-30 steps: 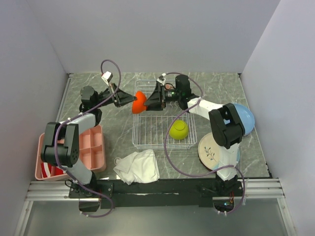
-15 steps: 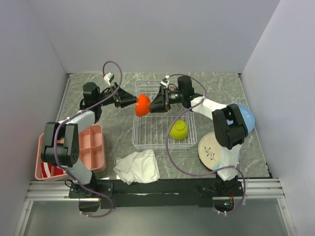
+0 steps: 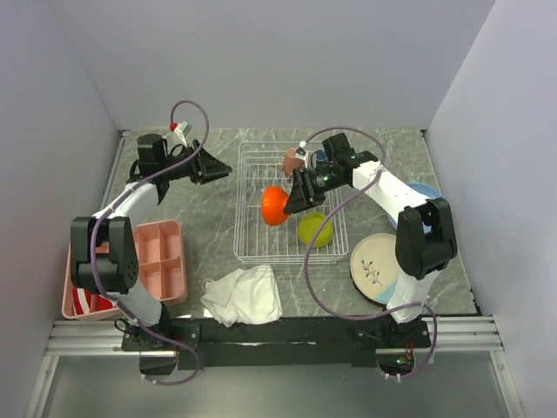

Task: Load the mixed dishes into the dish rack

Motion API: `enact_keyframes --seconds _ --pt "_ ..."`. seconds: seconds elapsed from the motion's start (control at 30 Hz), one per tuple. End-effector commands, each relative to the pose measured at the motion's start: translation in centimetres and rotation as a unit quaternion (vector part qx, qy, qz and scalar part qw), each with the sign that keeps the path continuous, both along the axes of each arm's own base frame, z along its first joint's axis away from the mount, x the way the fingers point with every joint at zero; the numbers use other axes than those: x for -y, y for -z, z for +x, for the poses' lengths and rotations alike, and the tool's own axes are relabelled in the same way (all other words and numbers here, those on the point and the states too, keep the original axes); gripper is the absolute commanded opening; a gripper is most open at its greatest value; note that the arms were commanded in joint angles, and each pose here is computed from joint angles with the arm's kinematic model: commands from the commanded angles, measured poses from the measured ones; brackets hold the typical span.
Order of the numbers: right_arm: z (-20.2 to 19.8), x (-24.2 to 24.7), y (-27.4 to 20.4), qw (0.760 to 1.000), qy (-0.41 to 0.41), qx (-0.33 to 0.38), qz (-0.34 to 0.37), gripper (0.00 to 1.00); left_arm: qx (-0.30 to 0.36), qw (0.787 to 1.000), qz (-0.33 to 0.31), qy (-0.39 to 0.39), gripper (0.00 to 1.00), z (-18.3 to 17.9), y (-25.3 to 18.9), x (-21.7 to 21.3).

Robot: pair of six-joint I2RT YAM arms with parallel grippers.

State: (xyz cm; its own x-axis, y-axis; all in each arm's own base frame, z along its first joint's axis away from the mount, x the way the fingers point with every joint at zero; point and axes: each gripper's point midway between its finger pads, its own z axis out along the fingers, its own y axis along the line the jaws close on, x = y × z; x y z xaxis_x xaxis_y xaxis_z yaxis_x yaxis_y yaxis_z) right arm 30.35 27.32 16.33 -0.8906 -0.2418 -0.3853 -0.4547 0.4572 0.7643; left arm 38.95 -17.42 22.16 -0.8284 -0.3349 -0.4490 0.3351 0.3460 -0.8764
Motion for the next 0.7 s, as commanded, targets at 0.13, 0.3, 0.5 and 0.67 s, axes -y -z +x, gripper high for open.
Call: enact_keyframes --seconds 0.13,0.3,0.5,0.67 --pt "-1.7 2.2 -0.5 0.976 -0.103 0.138 -0.131 0.45 0.081 0.996 0.045 -0.005 0.51 0.2 -2.1 -1.1" --pt "-0.6 2.1 0.6 0.954 -0.125 0.182 -0.200 0.45 0.095 0.994 0.051 -0.020 0.51 -0.3 -2.7 -2.0" --pt "-1.1 1.1 2.5 0.935 -0.152 0.206 -0.248 0.44 0.098 0.993 0.051 -0.028 0.51 -1.3 -2.7 -2.6" --pt "-0.9 0.5 4.0 0.908 -0.182 0.240 -0.291 0.44 0.109 0.992 0.051 -0.033 0.52 -1.9 -3.3 -2.9"
